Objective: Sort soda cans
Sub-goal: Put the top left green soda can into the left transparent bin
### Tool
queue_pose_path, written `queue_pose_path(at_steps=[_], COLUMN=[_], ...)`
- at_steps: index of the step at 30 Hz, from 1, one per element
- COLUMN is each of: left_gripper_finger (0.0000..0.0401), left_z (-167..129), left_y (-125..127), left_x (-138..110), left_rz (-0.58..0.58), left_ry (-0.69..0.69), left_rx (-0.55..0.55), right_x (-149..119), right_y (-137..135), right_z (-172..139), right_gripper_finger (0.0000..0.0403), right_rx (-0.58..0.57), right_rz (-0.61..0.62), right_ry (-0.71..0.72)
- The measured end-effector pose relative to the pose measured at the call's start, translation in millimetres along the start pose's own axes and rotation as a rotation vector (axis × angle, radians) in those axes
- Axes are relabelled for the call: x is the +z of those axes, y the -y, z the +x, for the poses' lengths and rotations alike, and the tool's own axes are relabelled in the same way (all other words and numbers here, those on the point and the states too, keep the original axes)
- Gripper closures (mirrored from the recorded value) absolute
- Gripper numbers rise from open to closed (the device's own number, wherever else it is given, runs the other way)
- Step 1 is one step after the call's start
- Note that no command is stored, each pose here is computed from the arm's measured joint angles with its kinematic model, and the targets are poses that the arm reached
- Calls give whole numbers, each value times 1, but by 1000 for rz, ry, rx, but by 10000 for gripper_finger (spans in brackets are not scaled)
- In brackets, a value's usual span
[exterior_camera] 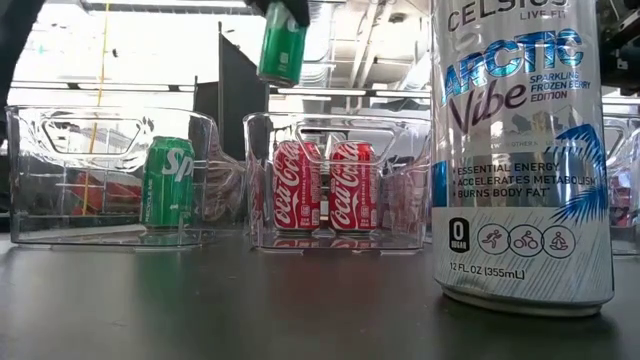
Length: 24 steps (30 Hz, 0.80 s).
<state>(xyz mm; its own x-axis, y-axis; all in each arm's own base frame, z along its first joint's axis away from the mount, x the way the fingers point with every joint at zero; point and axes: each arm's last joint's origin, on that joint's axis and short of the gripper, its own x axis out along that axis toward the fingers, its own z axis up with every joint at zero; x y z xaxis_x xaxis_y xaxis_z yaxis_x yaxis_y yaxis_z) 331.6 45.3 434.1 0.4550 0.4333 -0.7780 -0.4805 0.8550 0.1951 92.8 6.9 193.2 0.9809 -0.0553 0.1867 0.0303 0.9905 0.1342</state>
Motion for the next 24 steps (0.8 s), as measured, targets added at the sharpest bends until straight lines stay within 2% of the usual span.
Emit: queue_pose_path(at_steps=[5,8,17,24], left_gripper_finger=[98,98,98,98], left_z=[11,17,41,58], left_y=[30,37,33,33], left_x=[-28,-45,-101,-124], left_rz=[-9,-47,-218,-248], left_ry=[-61,-45,33,-11], left_rx=[61,68,37,47], right_x=[-6,-11,-18,-17], right_y=[1,0,-5,-6], right_z=[0,-1,-1,-1], right_gripper_finger=[374,374,374,374], right_rx=[-7,-3,59,61], right_rz=[63,86,107,110], right_ry=[-61,-107,-130,-118])
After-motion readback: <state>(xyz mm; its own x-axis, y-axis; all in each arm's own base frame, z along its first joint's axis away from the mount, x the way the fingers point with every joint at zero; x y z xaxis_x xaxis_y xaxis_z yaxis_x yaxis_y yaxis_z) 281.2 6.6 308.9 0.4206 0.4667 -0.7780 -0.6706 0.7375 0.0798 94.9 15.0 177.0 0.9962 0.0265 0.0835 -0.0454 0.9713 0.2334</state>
